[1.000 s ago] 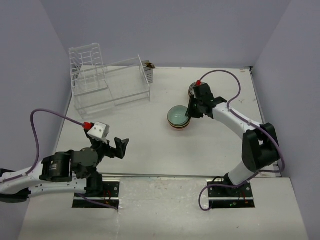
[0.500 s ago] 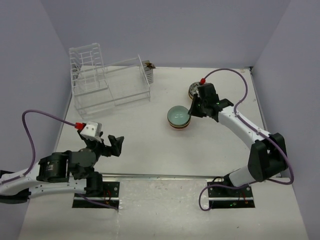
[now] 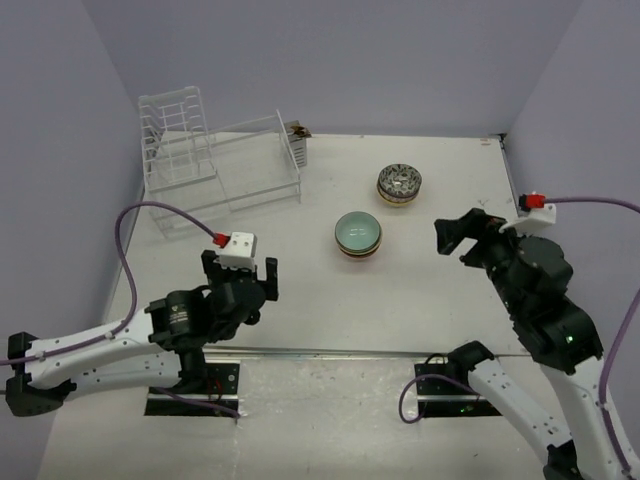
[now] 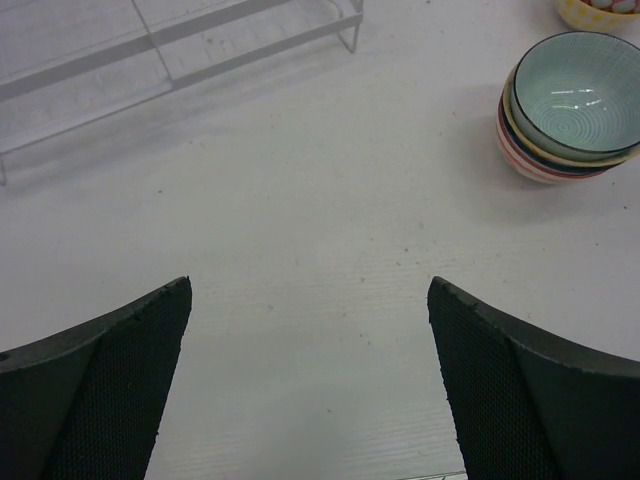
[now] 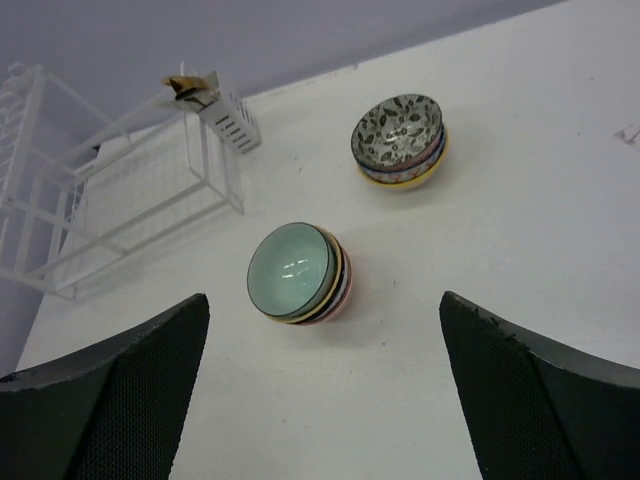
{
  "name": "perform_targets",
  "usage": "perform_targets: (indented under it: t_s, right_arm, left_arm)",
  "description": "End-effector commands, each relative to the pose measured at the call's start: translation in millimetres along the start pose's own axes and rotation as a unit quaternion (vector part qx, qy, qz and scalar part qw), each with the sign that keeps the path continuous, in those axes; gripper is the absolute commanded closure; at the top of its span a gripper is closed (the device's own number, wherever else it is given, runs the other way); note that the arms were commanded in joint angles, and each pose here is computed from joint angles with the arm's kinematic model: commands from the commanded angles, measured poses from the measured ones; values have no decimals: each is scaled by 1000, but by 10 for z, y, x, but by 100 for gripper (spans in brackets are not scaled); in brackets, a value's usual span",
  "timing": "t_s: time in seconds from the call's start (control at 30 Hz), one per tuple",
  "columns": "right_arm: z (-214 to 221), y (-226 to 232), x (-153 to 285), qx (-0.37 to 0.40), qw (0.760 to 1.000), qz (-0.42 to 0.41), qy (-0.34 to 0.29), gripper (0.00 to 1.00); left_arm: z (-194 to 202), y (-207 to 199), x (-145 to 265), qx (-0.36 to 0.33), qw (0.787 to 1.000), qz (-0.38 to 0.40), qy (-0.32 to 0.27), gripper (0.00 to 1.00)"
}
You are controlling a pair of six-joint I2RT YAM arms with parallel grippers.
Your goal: Unload the bowls from the dish rack
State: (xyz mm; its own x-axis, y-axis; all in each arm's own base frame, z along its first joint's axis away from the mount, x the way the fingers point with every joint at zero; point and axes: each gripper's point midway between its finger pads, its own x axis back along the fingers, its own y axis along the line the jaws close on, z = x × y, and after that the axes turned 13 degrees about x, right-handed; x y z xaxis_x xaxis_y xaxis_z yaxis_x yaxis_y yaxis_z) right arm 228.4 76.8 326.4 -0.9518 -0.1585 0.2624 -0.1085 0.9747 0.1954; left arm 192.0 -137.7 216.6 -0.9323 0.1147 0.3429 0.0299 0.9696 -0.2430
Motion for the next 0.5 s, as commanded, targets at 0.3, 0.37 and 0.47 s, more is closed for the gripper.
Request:
perform_targets:
  t_s: [0.3,0.37,0.47]
  right_arm:
    - [297,-619,543,66,993,92,-18,1]
    - [289,-623,597,64,994,88,-25,1]
    - [329,-653,723,58,994,87,-17,1]
  left_arm:
    - [-940,303,-529,154,985,-3,-72,0]
    - [-1153,430,-470,159,984,-18,-83,0]
    - [-1181,601,-193,144,986,-43,-78,0]
